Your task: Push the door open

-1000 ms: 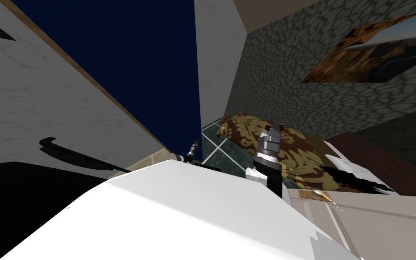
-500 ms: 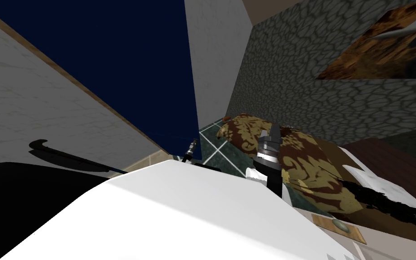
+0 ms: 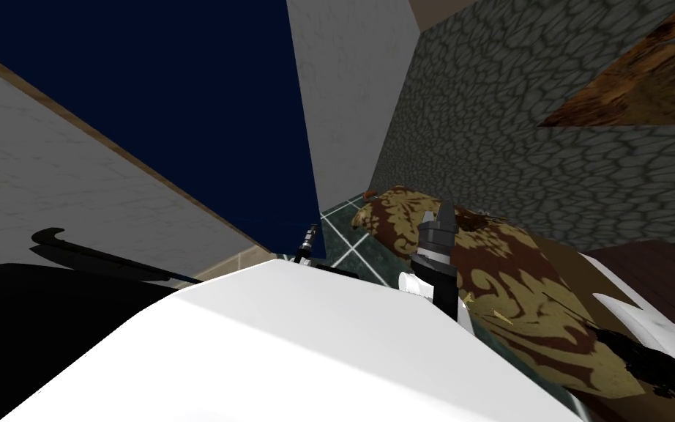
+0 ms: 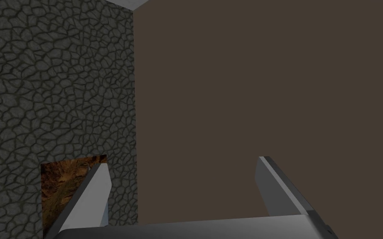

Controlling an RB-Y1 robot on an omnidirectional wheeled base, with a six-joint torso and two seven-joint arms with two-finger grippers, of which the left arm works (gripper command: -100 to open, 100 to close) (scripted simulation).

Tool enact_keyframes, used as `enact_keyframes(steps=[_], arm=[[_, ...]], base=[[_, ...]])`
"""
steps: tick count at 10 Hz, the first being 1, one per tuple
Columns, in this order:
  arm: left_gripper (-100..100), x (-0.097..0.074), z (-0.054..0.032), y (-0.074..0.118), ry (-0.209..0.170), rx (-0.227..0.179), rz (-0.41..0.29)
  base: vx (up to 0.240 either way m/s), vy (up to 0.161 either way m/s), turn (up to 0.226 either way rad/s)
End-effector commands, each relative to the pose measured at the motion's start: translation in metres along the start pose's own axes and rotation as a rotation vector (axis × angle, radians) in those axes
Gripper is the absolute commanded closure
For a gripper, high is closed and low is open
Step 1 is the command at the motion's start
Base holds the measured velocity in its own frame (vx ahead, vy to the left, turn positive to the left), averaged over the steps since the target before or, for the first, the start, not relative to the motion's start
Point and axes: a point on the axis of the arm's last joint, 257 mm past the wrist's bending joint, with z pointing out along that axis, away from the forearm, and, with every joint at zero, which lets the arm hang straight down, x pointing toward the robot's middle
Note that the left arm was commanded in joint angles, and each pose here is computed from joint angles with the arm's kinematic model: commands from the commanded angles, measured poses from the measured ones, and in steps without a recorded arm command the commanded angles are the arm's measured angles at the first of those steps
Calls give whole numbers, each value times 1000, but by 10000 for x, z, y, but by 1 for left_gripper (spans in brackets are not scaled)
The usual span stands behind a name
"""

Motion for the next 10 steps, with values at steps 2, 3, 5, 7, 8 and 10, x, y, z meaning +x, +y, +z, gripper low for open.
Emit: enact_keyframes(steps=[2, 3, 5, 7, 8, 10], arm=[[100, -157, 21, -23, -24, 5, 11], [100, -223, 24, -27, -35, 5, 16], [100, -363, 28, -35, -62, 7, 22], [100, -497, 27, -42, -92, 8, 24], [100, -497, 27, -42, -92, 8, 24], [100, -628, 20, -43, -130, 9, 19]], base=[[122, -34, 34], [215, -58, 71], [212, -73, 59], [181, -59, 59], [130, -43, 29], [205, -55, 88]])
